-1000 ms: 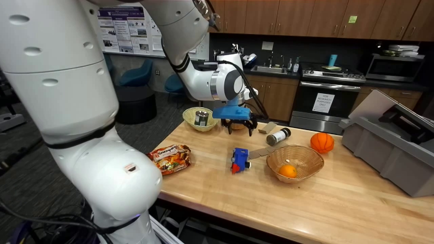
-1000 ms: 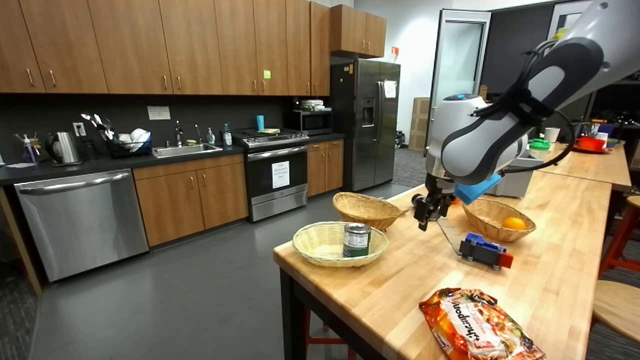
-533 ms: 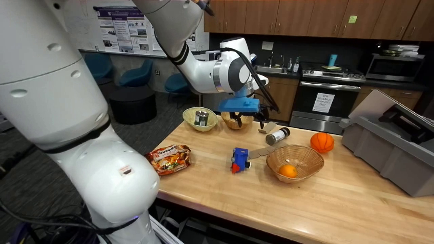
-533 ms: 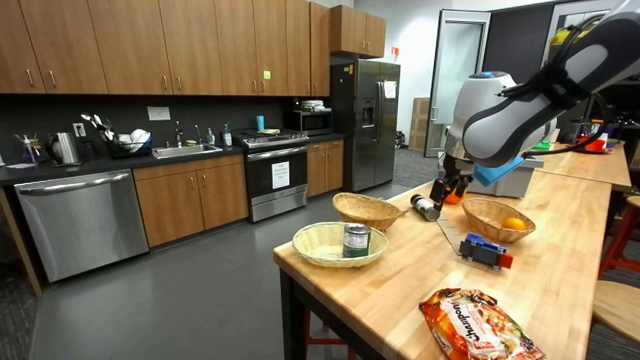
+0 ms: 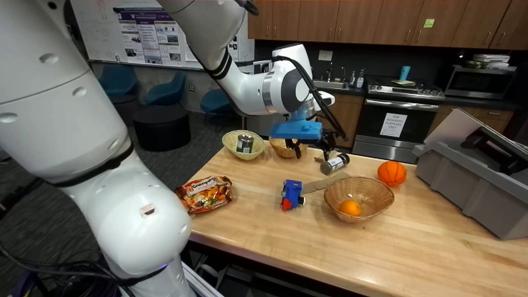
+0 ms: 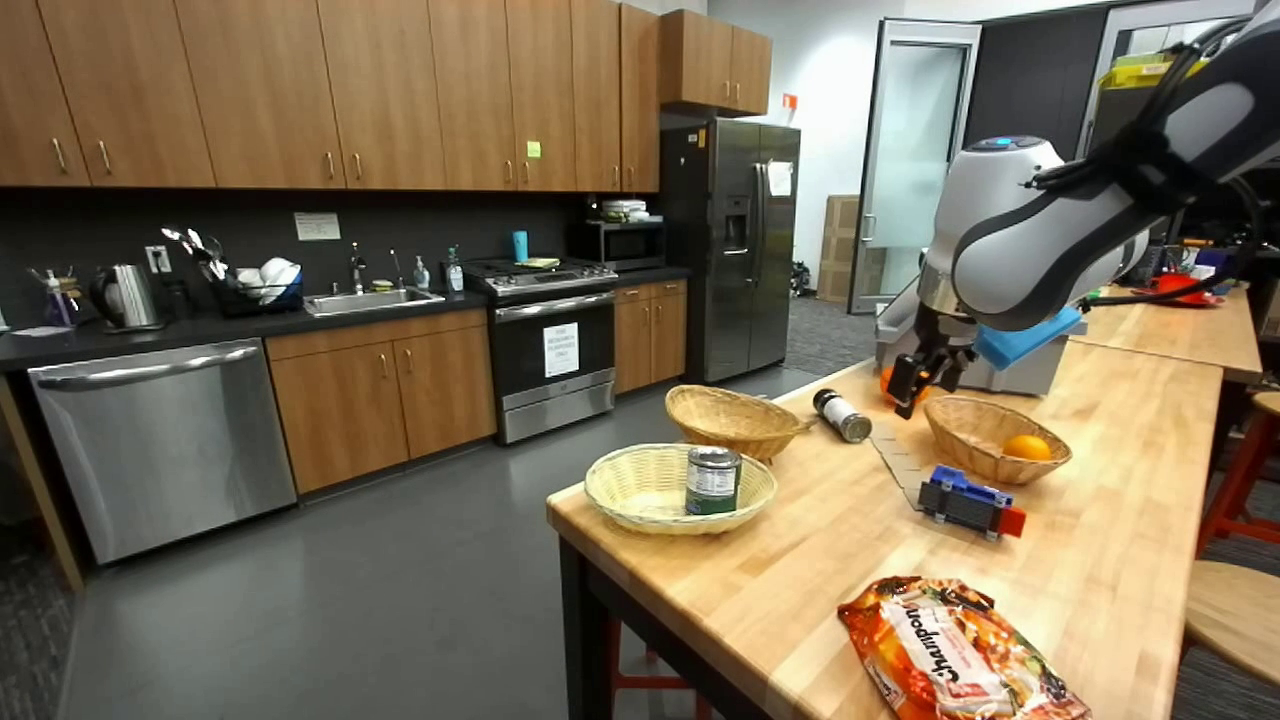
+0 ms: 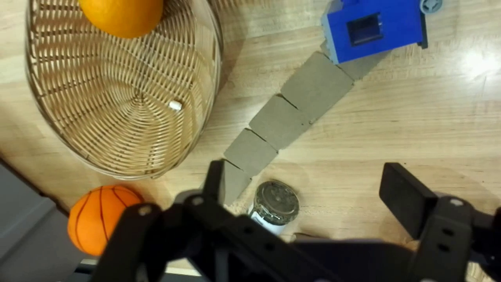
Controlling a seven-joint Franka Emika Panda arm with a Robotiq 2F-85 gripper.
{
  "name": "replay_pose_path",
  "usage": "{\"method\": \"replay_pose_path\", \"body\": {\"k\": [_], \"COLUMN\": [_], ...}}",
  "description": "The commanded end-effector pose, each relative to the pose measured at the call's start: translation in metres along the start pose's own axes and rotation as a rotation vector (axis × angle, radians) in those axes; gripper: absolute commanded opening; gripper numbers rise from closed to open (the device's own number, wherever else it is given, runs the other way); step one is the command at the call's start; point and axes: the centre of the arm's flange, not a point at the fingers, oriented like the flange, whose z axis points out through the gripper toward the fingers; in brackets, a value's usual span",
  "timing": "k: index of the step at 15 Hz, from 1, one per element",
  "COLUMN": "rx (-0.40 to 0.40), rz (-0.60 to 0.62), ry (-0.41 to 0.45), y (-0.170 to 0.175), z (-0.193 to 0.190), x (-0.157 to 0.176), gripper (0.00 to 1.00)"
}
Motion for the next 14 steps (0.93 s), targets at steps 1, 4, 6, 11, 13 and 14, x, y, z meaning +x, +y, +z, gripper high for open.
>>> {"method": "replay_pose_path", "body": {"k": [1, 4, 6, 11, 13, 14], "rx": [-0.031, -0.037, -0.035, -0.046, -0.050, -0.046], "rz": [0.023, 0.015, 0.003, -0.037, -0.043, -0.035], "ry": [-0.022, -0.020, -0.013, 0.003, -0.007, -0.015], "y": [0.004, 0.002, 0.000, -0.017, -0.022, -0.022], "z": [0.007, 0.013, 0.014, 0.009, 0.010, 0.012], "x": [0.011, 0.030, 0.046, 0.076, 0.077, 0.074], "gripper": [1.00, 1.00, 1.00, 1.00, 1.00, 1.00]}}
